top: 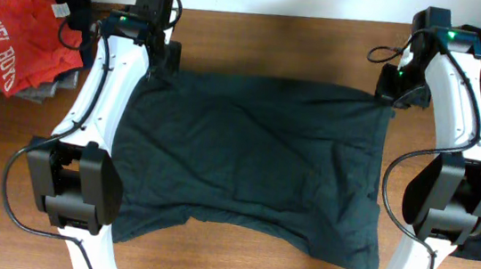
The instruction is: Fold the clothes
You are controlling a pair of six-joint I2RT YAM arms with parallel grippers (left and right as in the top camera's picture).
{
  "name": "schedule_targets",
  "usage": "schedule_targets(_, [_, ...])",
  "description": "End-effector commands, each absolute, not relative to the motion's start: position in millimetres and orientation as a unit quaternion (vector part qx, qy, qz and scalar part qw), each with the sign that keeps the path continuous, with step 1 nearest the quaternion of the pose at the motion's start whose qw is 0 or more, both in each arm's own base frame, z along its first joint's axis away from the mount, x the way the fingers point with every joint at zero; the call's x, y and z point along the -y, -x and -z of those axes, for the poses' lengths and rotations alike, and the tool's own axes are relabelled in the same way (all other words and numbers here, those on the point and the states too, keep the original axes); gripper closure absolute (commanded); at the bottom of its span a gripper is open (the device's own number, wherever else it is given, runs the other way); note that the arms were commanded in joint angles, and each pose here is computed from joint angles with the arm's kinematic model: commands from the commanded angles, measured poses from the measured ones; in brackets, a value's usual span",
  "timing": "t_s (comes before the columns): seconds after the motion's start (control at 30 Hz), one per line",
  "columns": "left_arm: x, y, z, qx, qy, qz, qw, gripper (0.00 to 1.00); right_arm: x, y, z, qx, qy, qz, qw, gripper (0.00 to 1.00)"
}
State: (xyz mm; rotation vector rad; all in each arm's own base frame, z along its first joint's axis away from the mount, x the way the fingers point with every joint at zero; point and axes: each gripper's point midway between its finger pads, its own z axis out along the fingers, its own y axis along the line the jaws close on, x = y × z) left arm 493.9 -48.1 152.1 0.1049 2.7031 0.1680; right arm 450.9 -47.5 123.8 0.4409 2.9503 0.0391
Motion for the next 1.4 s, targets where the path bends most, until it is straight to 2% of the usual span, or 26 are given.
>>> schedule_targets(0.0, [36.6,-485.7,-169.8,-0.974,-0.031,-0.070,0.215,0.99,49.3,-441.7,-141.0,-0.983,-0.166,-0.013,0.080,0.96])
schedule_targets(0.37, [14.1,-464.1,-160.9,-0.983,-0.002,-0.076,0.166,0.99,44.5,-394.6,-138.0,-0.986,-0.168,-0.006,-0.017,0.95])
schedule_targets(0.6, [13.0,-452.3,-157.2,-0.987,-0.005,-0.079,0.140,0.99,43.1,-384.5,-138.3,-0.985,-0.167,-0.005,-0.038,0.95])
schedule_targets(0.67, [11.8,-451.4,-156.9,-0.987,-0.004,-0.079,0.138,0.96,42.9,-383.0,-138.5,-0.985,-0.167,-0.005,-0.041,0.82])
schedule_targets(0.73, [11.3,-451.4,-157.0,-0.987,-0.004,-0.081,0.138,0.93,42.6,-380.2,-138.7,-0.985,-0.167,-0.005,-0.047,0.74])
schedule_targets(0.8, [11.2,-451.4,-157.0,-0.987,-0.004,-0.081,0.138,0.91,42.1,-376.1,-139.1,-0.984,-0.167,-0.004,-0.055,0.72])
schedule_targets(0.97, [11.3,-451.0,-156.9,-0.987,-0.004,-0.081,0.138,0.69,41.5,-371.0,-139.7,-0.984,-0.167,-0.004,-0.066,0.72])
schedule_targets(1.07, [10.9,-446.2,-155.7,-0.988,-0.005,-0.082,0.128,0.49,41.7,-371.6,-139.7,-0.984,-0.167,-0.004,-0.064,0.71])
schedule_targets(1.1, [10.8,-445.1,-155.4,-0.989,-0.005,-0.082,0.125,0.47,41.9,-372.9,-139.5,-0.984,-0.168,-0.004,-0.062,0.70])
schedule_targets(1.23, [11.2,-448.2,-156.1,-0.988,-0.004,-0.081,0.132,0.33,42.6,-380.2,-138.7,-0.985,-0.167,-0.005,-0.047,0.56])
schedule_targets(1.33, [12.5,-456.9,-156.1,-0.986,-0.003,-0.078,0.147,0.31,42.8,-382.9,-138.5,-0.985,-0.167,-0.005,-0.041,0.42])
schedule_targets(1.37, [13.0,-460.1,-154.8,-0.986,-0.003,-0.077,0.151,0.31,42.9,-383.0,-138.5,-0.985,-0.167,-0.005,-0.041,0.40])
